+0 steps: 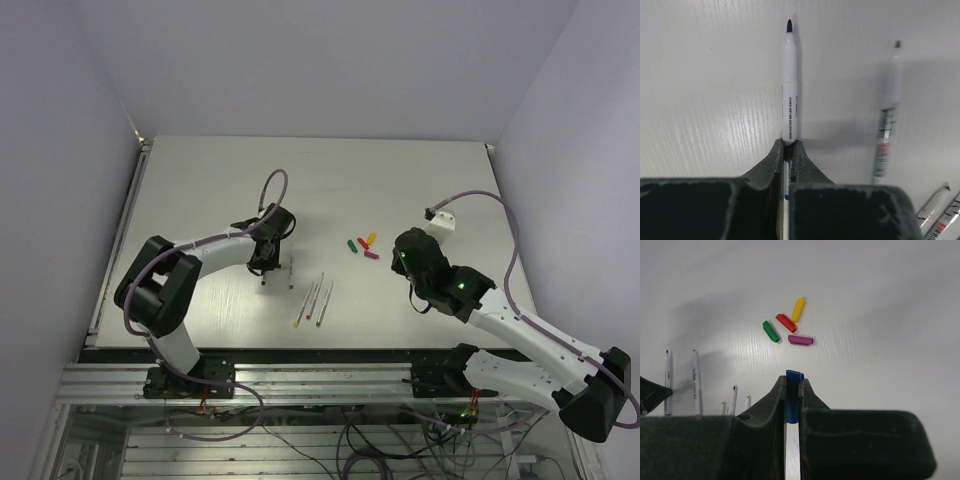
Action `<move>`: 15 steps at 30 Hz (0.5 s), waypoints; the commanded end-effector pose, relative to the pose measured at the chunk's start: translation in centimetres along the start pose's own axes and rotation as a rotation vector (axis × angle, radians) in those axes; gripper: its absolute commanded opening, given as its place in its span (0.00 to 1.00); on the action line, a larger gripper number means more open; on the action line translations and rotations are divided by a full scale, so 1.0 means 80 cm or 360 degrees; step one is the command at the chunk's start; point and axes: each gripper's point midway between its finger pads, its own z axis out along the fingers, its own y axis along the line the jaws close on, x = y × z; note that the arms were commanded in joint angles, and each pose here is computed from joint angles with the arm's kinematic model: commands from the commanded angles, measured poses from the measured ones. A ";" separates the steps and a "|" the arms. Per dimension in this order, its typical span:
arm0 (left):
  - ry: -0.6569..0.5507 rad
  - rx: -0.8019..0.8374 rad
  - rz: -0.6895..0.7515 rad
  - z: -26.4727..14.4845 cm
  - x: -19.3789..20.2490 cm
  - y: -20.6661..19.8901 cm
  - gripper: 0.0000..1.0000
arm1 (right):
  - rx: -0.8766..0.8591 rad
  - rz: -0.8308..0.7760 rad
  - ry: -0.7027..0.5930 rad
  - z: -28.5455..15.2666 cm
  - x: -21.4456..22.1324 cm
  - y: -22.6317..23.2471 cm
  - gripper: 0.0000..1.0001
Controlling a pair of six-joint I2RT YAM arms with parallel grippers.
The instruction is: Insert the pens into the pen caps
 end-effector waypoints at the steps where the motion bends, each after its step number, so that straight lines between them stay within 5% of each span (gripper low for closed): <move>1: -0.0029 0.0013 -0.0057 -0.021 -0.013 -0.008 0.07 | 0.0020 -0.0017 -0.0018 -0.002 -0.003 -0.004 0.00; 15: -0.0405 -0.0044 -0.0153 -0.092 -0.087 0.014 0.07 | -0.0009 -0.0028 -0.0066 -0.003 -0.013 0.001 0.00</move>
